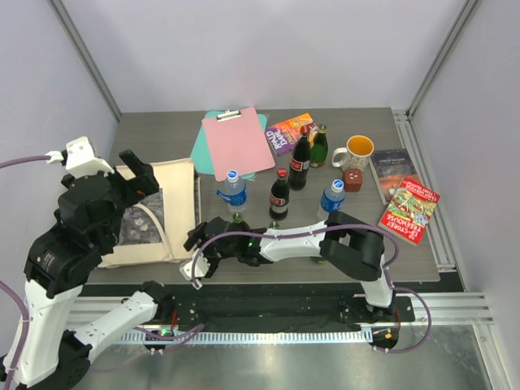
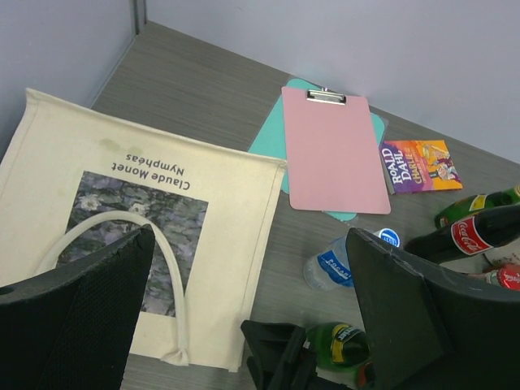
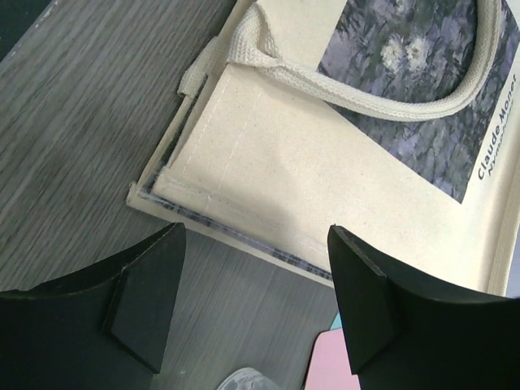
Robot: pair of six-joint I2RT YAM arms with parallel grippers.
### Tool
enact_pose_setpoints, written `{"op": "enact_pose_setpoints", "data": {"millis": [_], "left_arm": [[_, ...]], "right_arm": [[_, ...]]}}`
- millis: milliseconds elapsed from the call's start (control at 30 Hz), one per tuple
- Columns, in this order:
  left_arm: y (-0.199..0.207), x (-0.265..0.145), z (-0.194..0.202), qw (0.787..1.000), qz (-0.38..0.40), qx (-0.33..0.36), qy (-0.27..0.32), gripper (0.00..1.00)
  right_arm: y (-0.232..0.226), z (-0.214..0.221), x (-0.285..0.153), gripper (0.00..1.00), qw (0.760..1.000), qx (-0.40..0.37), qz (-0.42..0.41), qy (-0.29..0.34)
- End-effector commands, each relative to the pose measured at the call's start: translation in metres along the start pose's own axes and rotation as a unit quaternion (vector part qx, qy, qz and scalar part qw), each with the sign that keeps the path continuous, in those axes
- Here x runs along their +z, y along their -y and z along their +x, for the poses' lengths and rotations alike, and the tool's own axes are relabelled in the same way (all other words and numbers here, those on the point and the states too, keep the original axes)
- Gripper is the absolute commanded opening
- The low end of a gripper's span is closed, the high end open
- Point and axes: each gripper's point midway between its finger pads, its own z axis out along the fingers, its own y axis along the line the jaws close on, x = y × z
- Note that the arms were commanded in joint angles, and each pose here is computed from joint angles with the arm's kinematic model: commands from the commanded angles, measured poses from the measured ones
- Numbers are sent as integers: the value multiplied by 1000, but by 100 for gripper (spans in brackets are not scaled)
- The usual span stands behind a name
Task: Take the beverage out of the canvas bag
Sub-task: Adjust the canvas bag at the center of the board.
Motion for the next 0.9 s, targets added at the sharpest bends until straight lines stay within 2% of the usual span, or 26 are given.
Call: {"op": "enact_pose_setpoints", "data": {"millis": [0,100,233,500,533,600,633,767,867], "left_arm": [[-6,-1,-4,1000,-11,-18,12,100],[-6,-2,-1,1000,-10,-20,10,100],[-6,-1,2,1000,-9,-23,6,100],[-7,-1,5,1000,-9,-26,4,100],[-7,-2,5,1000,-9,-26,4,100],[-7,-1,5,1000,-10,-26,4,100],[-6,-1,5,1000,-10,-27,4,100],[-6,-3,2,999,-9,-31,9,100],[-6,-5,-5,999,-6,-38,17,100]], "right_arm": [[21,-13,11,75,999,-15,46,13],[17,-13,16,74,999,-20,41,14],[13,-15,19,69,999,-24,39,17],[23,-22,18,38,998,-17,59,29],[25,-23,18,31,997,-14,63,31],[37,-28,15,25,996,-3,79,38],[43,-30,13,18,995,3,86,41],[81,-46,0,9,987,56,135,62],[117,-57,-18,6,975,113,174,83]]}}
